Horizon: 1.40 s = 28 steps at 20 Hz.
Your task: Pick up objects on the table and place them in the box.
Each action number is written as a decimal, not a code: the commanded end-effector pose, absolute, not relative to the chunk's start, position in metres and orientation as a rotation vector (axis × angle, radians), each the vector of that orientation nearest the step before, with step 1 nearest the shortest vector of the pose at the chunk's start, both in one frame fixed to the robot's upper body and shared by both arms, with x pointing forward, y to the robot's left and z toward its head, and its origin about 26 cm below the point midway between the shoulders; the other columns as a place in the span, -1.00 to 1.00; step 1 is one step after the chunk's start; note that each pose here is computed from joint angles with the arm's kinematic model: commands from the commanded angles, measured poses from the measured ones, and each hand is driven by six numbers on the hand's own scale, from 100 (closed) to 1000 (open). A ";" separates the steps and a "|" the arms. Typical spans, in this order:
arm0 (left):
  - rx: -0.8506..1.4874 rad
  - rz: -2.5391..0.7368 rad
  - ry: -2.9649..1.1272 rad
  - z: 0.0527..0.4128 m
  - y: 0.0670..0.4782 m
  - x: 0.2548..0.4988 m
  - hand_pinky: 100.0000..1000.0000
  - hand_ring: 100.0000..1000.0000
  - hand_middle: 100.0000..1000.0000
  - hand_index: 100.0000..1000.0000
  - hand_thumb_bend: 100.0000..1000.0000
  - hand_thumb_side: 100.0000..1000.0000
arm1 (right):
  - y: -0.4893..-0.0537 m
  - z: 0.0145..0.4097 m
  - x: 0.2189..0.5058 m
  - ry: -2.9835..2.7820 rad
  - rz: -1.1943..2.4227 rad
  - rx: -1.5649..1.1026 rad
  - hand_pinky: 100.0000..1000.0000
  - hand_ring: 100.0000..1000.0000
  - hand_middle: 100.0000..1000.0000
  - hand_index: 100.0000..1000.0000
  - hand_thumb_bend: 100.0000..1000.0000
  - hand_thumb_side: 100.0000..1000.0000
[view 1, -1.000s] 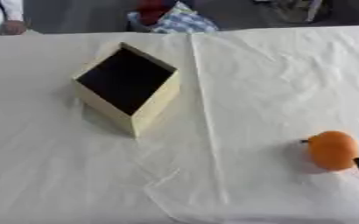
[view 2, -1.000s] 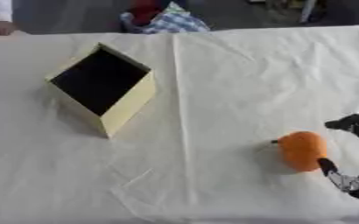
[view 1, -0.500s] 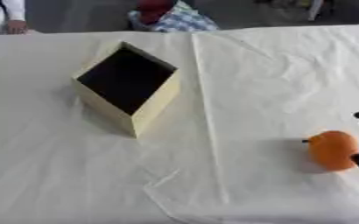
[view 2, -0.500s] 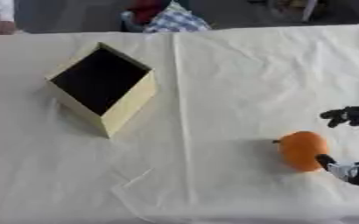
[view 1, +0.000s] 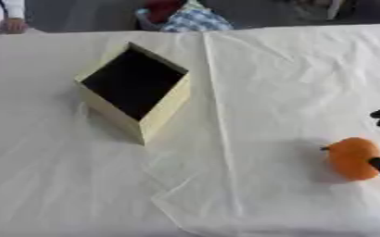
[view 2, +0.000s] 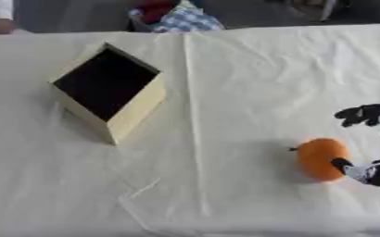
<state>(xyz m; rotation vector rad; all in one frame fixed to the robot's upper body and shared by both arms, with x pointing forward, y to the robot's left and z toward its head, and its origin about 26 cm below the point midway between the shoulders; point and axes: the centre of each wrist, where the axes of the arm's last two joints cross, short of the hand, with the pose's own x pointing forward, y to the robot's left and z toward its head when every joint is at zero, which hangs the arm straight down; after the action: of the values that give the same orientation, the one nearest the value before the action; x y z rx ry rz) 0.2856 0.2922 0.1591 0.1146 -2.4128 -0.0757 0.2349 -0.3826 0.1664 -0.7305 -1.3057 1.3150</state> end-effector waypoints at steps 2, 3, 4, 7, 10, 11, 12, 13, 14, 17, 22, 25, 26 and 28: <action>0.107 -0.101 -2.442 0.168 0.291 0.285 0.31 0.48 0.49 0.41 -1.00 0.54 | -0.380 0.177 0.237 -1.259 1.372 -0.718 0.61 0.61 0.39 0.73 -0.29 -0.99; 0.107 -0.100 -2.441 0.168 0.291 0.285 0.31 0.48 0.49 0.41 -1.00 0.54 | -0.379 0.177 0.237 -1.247 1.374 -0.707 0.60 0.60 0.39 0.73 -0.31 -1.00; 0.106 -0.100 -2.441 0.168 0.291 0.285 0.31 0.48 0.49 0.41 -1.00 0.54 | -0.379 0.177 0.237 -1.238 1.375 -0.692 0.60 0.60 0.39 0.73 -0.32 -1.00; 0.102 -0.099 -2.440 0.168 0.291 0.285 0.31 0.48 0.48 0.41 -1.00 0.54 | -0.377 0.177 0.239 -1.215 1.378 -0.669 0.60 0.60 0.39 0.73 -0.29 -1.00; 0.099 -0.098 -2.438 0.168 0.290 0.285 0.31 0.48 0.48 0.41 -1.00 0.55 | -0.376 0.178 0.240 -1.189 1.374 -0.672 0.62 0.60 0.38 0.73 -0.27 -1.00; 0.098 -0.097 -2.437 0.167 0.290 0.285 0.31 0.48 0.48 0.41 -1.00 0.55 | -0.375 0.178 0.240 -1.183 1.371 -0.676 0.62 0.60 0.38 0.73 -0.27 -1.00; 0.097 -0.098 -2.436 0.167 0.290 0.285 0.31 0.48 0.48 0.41 -1.00 0.55 | -0.375 0.178 0.240 -1.173 1.370 -0.678 0.62 0.60 0.38 0.72 -0.27 -1.00; 0.096 -0.098 -2.435 0.167 0.289 0.285 0.30 0.48 0.48 0.41 -1.00 0.55 | -0.374 0.177 0.240 -1.162 1.367 -0.679 0.61 0.60 0.36 0.72 -0.29 -1.00; 0.095 -0.098 -2.435 0.167 0.289 0.285 0.30 0.48 0.49 0.41 -1.00 0.55 | -0.373 0.177 0.240 -1.152 1.364 -0.680 0.61 0.59 0.33 0.71 -0.30 -1.00; 0.093 -0.098 -2.434 0.167 0.289 0.285 0.30 0.48 0.48 0.41 -1.00 0.55 | -0.371 0.176 0.241 -1.134 1.358 -0.689 0.61 0.57 0.19 0.66 -0.26 -1.00; 0.085 -0.100 -2.433 0.167 0.288 0.285 0.30 0.48 0.49 0.41 -1.00 0.55 | -0.369 0.174 0.241 -1.083 1.370 -0.730 0.54 0.46 0.06 0.58 -0.37 -1.00; 0.085 -0.100 -2.432 0.167 0.287 0.285 0.30 0.48 0.49 0.41 -1.00 0.55 | -0.367 0.172 0.241 -1.062 1.367 -0.734 0.45 0.33 -0.02 0.50 -0.54 -1.00; 0.084 -0.100 -2.431 0.167 0.287 0.285 0.30 0.48 0.49 0.41 -1.00 0.55 | -0.367 0.171 0.241 -1.060 1.365 -0.733 0.42 0.27 -0.07 0.45 -0.58 -1.00; 0.084 -0.101 -2.430 0.166 0.287 0.285 0.30 0.48 0.49 0.41 -1.00 0.55 | -0.366 0.171 0.242 -1.068 1.364 -0.736 0.33 0.16 -0.16 0.33 -0.59 -1.00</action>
<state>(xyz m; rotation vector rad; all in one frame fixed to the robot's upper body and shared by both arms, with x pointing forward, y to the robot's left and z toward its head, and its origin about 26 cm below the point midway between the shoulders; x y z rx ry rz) 0.2859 0.2889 0.1579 0.0942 -2.3990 -0.0818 0.2403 -0.3671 0.1610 -0.6980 -1.0644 1.3379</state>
